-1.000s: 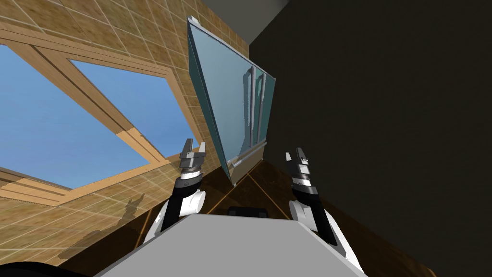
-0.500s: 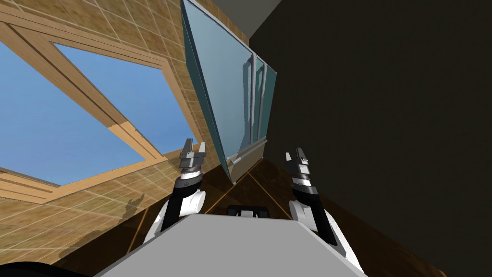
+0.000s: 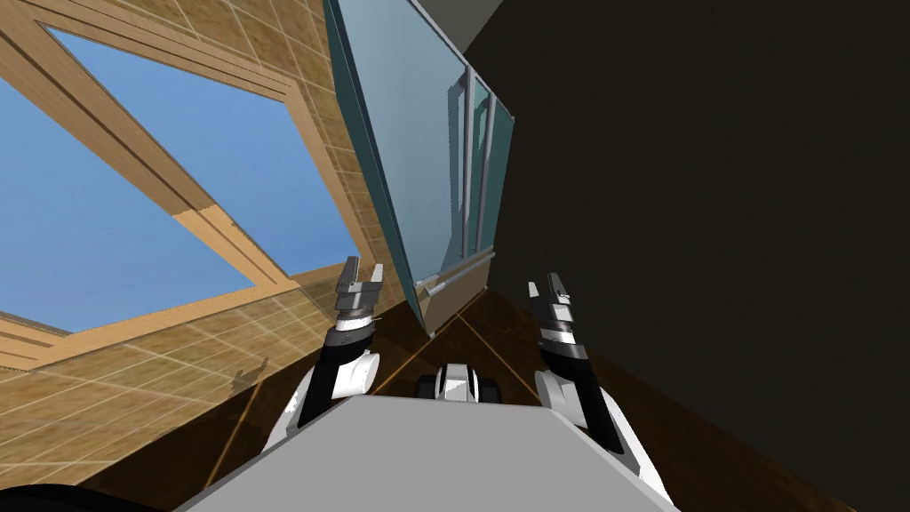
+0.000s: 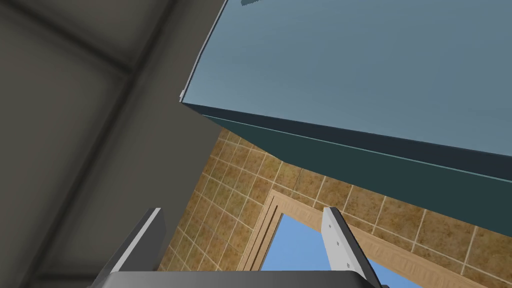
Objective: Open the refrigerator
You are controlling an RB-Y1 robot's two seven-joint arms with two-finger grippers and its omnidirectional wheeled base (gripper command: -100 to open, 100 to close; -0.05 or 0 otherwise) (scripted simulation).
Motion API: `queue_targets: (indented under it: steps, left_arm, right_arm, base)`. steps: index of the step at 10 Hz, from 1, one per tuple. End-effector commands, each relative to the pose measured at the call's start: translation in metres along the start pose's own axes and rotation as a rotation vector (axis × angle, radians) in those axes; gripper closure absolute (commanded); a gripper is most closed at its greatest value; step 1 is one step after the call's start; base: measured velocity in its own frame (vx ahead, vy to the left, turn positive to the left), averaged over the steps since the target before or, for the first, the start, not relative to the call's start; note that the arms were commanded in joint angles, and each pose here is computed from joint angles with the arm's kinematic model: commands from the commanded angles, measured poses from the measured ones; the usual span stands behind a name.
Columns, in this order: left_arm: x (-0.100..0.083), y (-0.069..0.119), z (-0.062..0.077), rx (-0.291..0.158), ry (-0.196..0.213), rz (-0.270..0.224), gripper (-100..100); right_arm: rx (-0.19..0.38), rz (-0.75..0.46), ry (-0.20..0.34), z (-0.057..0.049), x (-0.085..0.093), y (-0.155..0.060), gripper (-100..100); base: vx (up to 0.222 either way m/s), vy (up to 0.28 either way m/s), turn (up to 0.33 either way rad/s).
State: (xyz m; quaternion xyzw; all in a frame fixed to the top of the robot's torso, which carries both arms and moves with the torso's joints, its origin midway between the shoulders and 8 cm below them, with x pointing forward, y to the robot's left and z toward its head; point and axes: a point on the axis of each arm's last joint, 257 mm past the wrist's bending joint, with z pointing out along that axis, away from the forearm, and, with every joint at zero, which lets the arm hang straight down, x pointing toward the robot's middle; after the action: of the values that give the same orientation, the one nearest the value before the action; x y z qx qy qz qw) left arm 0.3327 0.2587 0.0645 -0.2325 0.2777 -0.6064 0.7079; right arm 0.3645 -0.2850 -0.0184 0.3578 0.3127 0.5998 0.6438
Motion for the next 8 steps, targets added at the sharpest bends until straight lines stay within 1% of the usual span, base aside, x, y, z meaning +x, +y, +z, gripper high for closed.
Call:
queue_targets:
  steps: [1,4,8]
  left_arm:
    - [0.004,0.011,-0.003,-0.012,0.038,-0.014,-100]
    - [0.005,0.031,-0.008,-0.033,0.055,-0.052,-100]
    - [0.0,0.062,-0.017,-0.063,0.046,-0.125,-100]
  right_arm:
    - [0.0,0.0,0.0,0.0,0.0,0.0,0]
    - [0.0,0.0,0.0,0.0,0.0,0.0,0]
    - [0.0,0.0,0.0,0.0,0.0,0.0,0]
  base:
    - [0.048,-0.062,-0.005]
    - [0.094,-0.065,-0.006]
    - [0.112,-0.112,-0.007]
